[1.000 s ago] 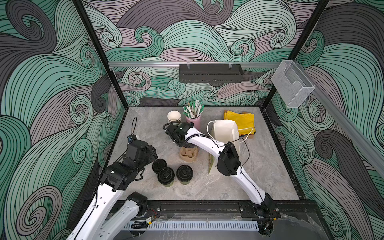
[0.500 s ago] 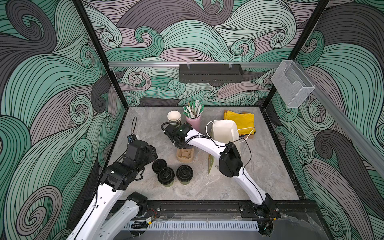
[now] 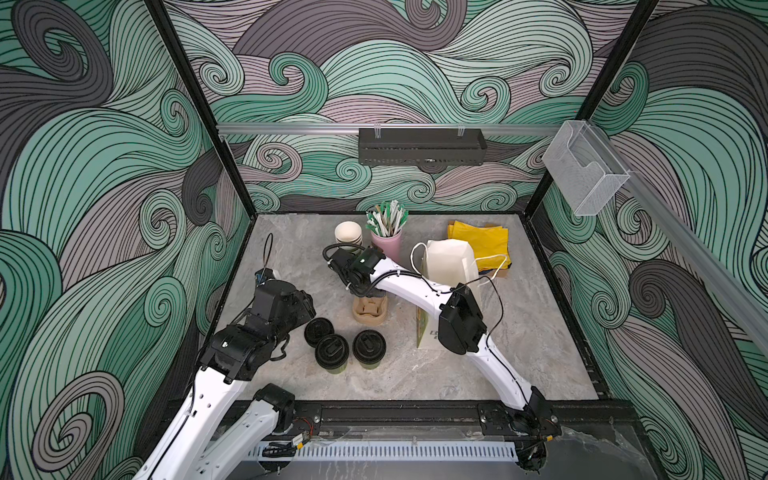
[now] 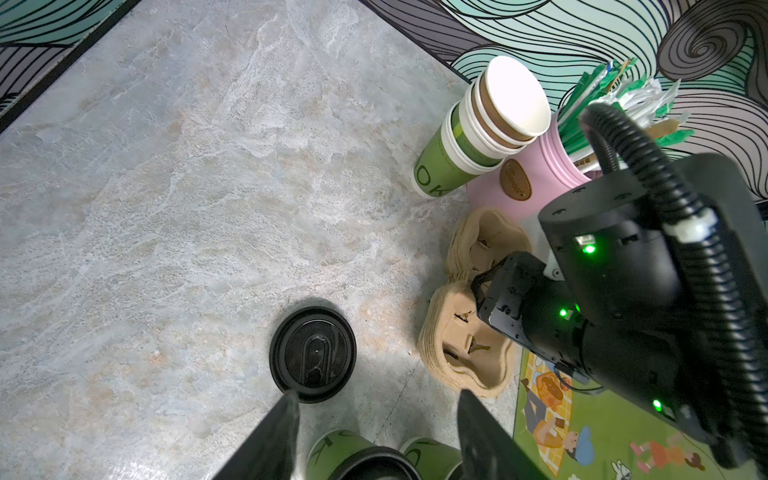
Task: Pack the takeout coffee
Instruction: 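Lift the top cup carrier off the stack with the right gripper, then carry the cup carrier toward the white paper bag with the right gripper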
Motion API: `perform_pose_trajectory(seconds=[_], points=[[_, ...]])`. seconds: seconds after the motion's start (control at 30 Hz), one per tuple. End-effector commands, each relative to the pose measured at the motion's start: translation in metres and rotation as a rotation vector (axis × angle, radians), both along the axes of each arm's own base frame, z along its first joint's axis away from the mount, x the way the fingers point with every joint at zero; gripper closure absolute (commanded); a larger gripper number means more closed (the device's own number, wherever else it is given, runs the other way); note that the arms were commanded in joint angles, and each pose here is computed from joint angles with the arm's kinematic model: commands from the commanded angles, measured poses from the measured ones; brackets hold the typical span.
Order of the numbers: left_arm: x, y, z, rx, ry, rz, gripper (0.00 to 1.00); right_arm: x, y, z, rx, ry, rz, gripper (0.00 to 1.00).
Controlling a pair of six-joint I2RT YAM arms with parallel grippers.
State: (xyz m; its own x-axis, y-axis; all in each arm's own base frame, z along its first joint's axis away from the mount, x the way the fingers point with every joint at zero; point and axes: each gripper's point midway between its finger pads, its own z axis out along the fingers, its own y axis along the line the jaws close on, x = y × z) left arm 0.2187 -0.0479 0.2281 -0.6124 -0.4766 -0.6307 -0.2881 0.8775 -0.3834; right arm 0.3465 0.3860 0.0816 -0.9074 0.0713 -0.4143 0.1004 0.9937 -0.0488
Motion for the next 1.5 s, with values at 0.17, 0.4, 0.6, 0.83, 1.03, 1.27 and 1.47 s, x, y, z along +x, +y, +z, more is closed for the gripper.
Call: perform_pose_trajectory(seconds=[0.17,0.4,0.6,0.83,1.03,1.27,1.47], points=[[0.001,0.001,0.002,-0.002,-0.013,0.003,0.38,0.000,-0.002,0.008,0.015,0.002,-0.008,0.70],[0.000,0.003,0.006,-0.003,-0.027,0.010,0.38,0.000,0.001,0.027,0.037,-0.021,0.021,0.73],[-0.001,0.007,0.009,-0.001,-0.045,0.031,0.39,-0.004,0.003,0.046,0.066,-0.034,0.047,0.74],[-0.003,0.011,0.012,0.000,-0.060,0.046,0.40,-0.005,0.007,0.057,0.086,-0.044,0.068,0.74],[-0.003,0.012,0.013,0.000,-0.067,0.052,0.40,-0.008,0.015,0.070,0.113,-0.057,0.101,0.74],[-0.004,0.015,0.017,-0.002,-0.083,0.065,0.40,-0.014,0.023,0.098,0.162,-0.091,0.145,0.74],[-0.004,0.016,0.021,-0.006,-0.098,0.075,0.41,-0.024,0.033,0.127,0.212,-0.124,0.211,0.74]])
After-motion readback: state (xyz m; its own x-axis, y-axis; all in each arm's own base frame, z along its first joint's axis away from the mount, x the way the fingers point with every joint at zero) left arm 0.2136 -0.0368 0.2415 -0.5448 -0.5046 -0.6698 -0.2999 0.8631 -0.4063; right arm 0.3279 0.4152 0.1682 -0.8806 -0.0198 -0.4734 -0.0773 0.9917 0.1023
